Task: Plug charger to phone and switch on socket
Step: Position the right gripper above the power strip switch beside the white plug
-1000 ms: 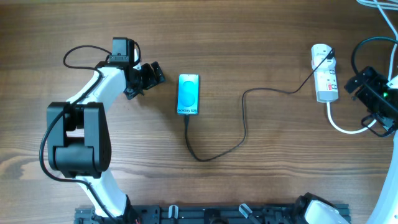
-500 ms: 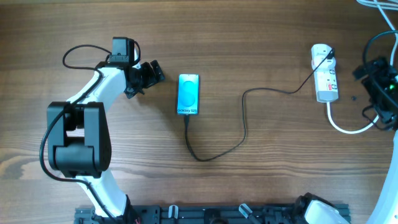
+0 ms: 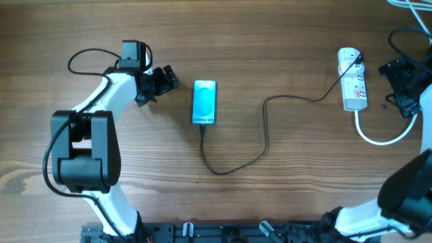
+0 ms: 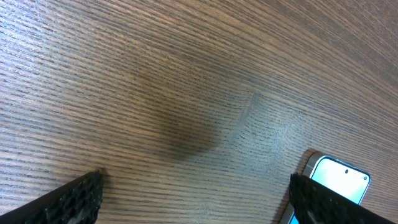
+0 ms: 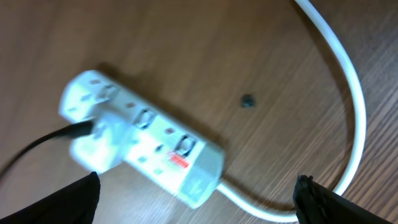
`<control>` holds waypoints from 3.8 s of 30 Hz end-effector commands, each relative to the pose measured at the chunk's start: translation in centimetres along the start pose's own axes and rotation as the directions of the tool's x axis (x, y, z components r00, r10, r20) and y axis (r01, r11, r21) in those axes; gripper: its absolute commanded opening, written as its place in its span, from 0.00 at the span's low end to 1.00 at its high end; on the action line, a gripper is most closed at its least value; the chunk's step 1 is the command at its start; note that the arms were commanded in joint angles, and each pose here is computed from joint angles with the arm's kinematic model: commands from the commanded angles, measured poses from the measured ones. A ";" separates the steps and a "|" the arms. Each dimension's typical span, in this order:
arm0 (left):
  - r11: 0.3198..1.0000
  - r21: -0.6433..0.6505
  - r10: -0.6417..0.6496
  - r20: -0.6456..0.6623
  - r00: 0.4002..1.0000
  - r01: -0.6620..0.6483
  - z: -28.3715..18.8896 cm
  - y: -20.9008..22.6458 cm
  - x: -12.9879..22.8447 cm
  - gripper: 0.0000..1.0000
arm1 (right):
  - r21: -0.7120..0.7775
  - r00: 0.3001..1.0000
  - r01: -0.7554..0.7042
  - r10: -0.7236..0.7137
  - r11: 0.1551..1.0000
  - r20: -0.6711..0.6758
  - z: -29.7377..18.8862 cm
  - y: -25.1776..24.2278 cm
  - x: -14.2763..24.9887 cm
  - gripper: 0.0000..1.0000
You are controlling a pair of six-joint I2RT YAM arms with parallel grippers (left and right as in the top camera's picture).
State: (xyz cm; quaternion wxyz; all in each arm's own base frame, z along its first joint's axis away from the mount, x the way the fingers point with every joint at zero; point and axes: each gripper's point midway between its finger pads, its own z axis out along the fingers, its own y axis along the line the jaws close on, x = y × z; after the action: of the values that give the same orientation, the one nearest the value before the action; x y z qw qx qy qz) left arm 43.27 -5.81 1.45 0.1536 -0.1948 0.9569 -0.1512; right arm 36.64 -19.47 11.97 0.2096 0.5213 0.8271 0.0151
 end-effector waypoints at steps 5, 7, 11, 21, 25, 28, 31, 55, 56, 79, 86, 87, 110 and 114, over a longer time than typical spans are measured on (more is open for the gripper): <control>0.998 -0.061 -0.035 -0.053 0.998 0.032 1.8 2.3 1.8 1.00 | 0.093 0.994 -0.078 0.085 0.993 -0.065 5.4 -2.4 0.4 1.00; 0.998 -0.061 -0.034 -0.053 0.998 0.031 1.8 2.3 1.8 1.00 | 0.118 0.992 -0.076 0.087 0.990 -0.096 7.3 -2.9 1.1 1.00; 0.998 -0.061 -0.034 -0.053 0.998 0.031 1.8 2.3 1.8 1.00 | 0.120 0.983 -0.075 0.093 0.990 -0.159 10.3 -3.1 2.5 1.00; 0.998 -0.061 -0.034 -0.053 0.998 0.031 1.8 2.3 1.8 1.00 | 0.115 0.981 -0.075 0.094 0.990 -0.169 11.5 -3.1 2.7 1.00; 0.998 -0.061 -0.035 -0.053 0.998 0.031 1.8 2.3 1.7 1.00 | 0.115 0.979 -0.079 0.099 0.990 -0.177 12.3 -3.1 3.0 1.00; 0.998 -0.061 -0.034 -0.053 0.998 0.031 1.8 2.3 1.8 1.00 | 0.096 0.979 -0.082 0.098 0.992 -0.180 12.4 -2.7 3.0 1.00; 0.998 -0.061 -0.035 -0.053 0.998 0.031 1.8 2.3 1.7 1.00 | 0.096 0.979 -0.080 0.097 0.992 -0.178 12.4 -2.7 2.9 1.00; 0.998 -0.061 -0.035 -0.053 0.998 0.031 1.8 2.3 1.7 1.00 | 0.014 0.983 0.041 -0.038 0.999 -0.179 12.6 0.0 3.6 1.00; 0.998 -0.061 -0.034 -0.053 0.998 0.031 1.8 2.3 1.8 1.00 | 0.009 0.984 0.041 -0.039 0.999 -0.172 12.6 0.1 3.4 1.00; 0.998 -0.059 -0.033 -0.050 0.998 0.031 1.8 2.2 1.7 1.00 | -0.043 0.979 0.086 -0.093 0.995 -0.181 12.6 2.0 4.4 1.00; 0.998 -0.060 -0.034 -0.050 0.998 0.031 1.8 2.2 1.7 1.00 | -0.024 0.981 0.103 -0.106 0.994 -0.165 12.7 1.9 4.3 1.00; 0.998 -0.060 -0.034 -0.050 0.998 0.031 1.8 2.2 1.7 1.00 | -0.018 0.982 0.104 -0.105 0.994 -0.158 12.7 1.8 4.1 1.00; 0.998 -0.060 -0.034 -0.050 0.998 0.031 1.8 2.2 1.7 1.00 | 0.031 0.989 0.035 -0.030 0.999 -0.143 12.8 1.1 3.9 1.00; 0.998 -0.060 -0.034 -0.051 0.998 0.031 1.8 2.2 1.7 1.00 | 0.040 0.987 0.037 -0.030 0.999 -0.155 12.7 0.9 4.2 1.00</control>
State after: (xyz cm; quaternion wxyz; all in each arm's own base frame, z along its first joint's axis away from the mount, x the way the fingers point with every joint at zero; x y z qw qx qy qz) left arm 43.28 -5.81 1.45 0.1539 -0.1948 0.9569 -0.1510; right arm 41.30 -18.95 1.03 0.1674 0.5135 0.8408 0.0359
